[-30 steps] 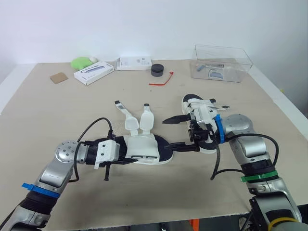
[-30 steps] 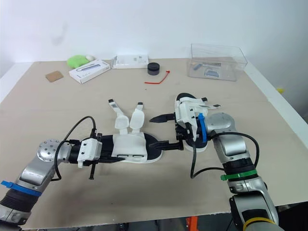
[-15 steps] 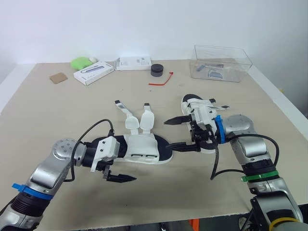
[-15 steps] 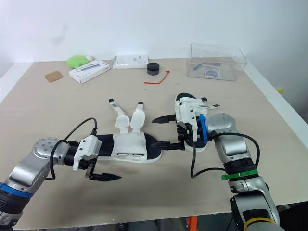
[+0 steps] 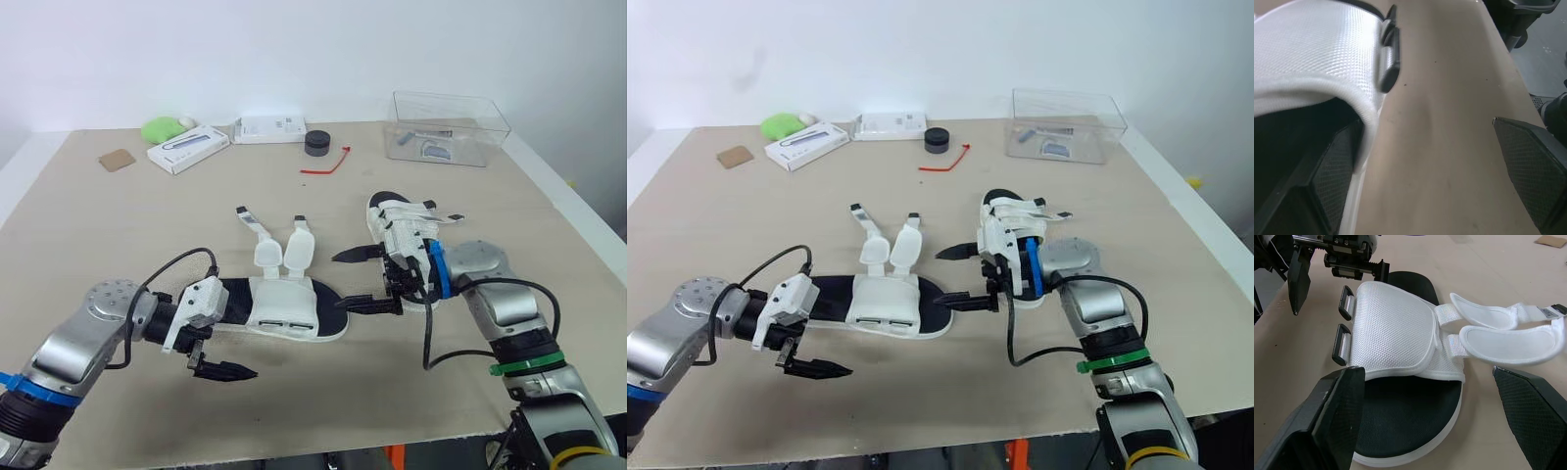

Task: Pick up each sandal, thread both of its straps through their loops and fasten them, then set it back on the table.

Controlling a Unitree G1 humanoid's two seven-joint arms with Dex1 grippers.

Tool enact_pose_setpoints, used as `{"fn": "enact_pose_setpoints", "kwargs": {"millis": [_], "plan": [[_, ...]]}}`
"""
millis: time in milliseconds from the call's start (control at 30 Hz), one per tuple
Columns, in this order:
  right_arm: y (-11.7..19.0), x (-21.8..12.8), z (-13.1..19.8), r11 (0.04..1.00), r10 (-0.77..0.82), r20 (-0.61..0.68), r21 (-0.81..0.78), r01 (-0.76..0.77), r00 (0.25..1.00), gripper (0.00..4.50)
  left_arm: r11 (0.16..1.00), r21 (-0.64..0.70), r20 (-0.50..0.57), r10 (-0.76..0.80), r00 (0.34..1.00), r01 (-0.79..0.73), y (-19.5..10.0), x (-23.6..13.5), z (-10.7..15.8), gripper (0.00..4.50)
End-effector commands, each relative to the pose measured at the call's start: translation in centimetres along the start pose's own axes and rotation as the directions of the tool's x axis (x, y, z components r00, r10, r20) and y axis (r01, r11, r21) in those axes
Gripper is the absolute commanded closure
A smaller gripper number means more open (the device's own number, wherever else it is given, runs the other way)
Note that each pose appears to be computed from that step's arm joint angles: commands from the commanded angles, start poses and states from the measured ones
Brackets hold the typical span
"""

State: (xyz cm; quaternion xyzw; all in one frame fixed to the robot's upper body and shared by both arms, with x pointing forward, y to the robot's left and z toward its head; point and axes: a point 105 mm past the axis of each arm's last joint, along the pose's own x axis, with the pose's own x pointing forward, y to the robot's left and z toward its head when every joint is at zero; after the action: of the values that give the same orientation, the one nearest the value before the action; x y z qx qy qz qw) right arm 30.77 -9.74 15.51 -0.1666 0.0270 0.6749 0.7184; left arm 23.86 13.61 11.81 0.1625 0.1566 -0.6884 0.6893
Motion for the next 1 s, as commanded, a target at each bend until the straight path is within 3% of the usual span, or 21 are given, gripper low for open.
{"fn": "enact_pose_setpoints", "kwargs": {"millis": [33,133,233,300,467,567,633,700,800,1000], "plan": [[0.4,-0.1,1.3,0.999,0.025,0.013,-0.035,-0.024,1.000,0.00,0.998,0.028,-0.033,0.064,0.997,-0.063,1.4,-2.2,-0.4,0.03],[1.0,-0.1,1.3,0.999,0.045,0.016,-0.023,-0.044,0.999,0.00,0.994,-0.002,-0.040,0.105,0.994,-0.105,2.6,-4.0,-0.5,0.03],[2.4,0.3,1.4,0.995,0.103,0.007,0.011,-0.103,0.995,0.85,0.992,-0.017,-0.037,0.126,0.991,-0.126,3.6,-5.5,0.1,0.00],[3.0,0.7,1.2,0.993,0.120,-0.015,0.024,-0.119,0.993,1.70,0.990,-0.027,-0.031,0.140,0.990,-0.141,4.2,-6.0,0.6,0.00],[3.4,2.2,-0.5,0.995,0.094,-0.095,0.049,-0.089,0.991,4.31,0.970,0.030,-0.014,0.242,0.970,-0.242,6.9,-6.6,0.9,0.00],[3.0,2.6,-1.4,0.997,0.052,-0.122,0.066,-0.044,0.991,4.41,0.959,0.053,-0.033,0.279,0.960,-0.277,8.1,-6.3,0.0,0.00],[3.0,3.0,-2.1,0.997,0.038,-0.147,0.065,-0.029,0.988,4.41,0.955,-0.015,0.013,0.295,0.955,-0.295,9.0,-5.5,-0.2,0.00],[3.1,3.4,-2.1,0.998,0.040,-0.156,0.060,-0.031,0.987,4.41,0.956,-0.114,0.058,0.277,0.959,-0.269,9.2,-4.9,0.1,0.00],[3.2,4.1,-1.8,0.998,0.053,-0.157,0.044,-0.047,0.986,4.41,0.954,-0.238,0.041,0.196,0.980,-0.181,8.6,-4.1,-0.3,0.00],[2.8,4.7,-1.5,0.999,0.038,-0.155,0.020,-0.035,0.987,4.41,0.953,-0.279,0.056,0.135,0.989,-0.114,8.3,-3.3,0.5,0.00]]}}
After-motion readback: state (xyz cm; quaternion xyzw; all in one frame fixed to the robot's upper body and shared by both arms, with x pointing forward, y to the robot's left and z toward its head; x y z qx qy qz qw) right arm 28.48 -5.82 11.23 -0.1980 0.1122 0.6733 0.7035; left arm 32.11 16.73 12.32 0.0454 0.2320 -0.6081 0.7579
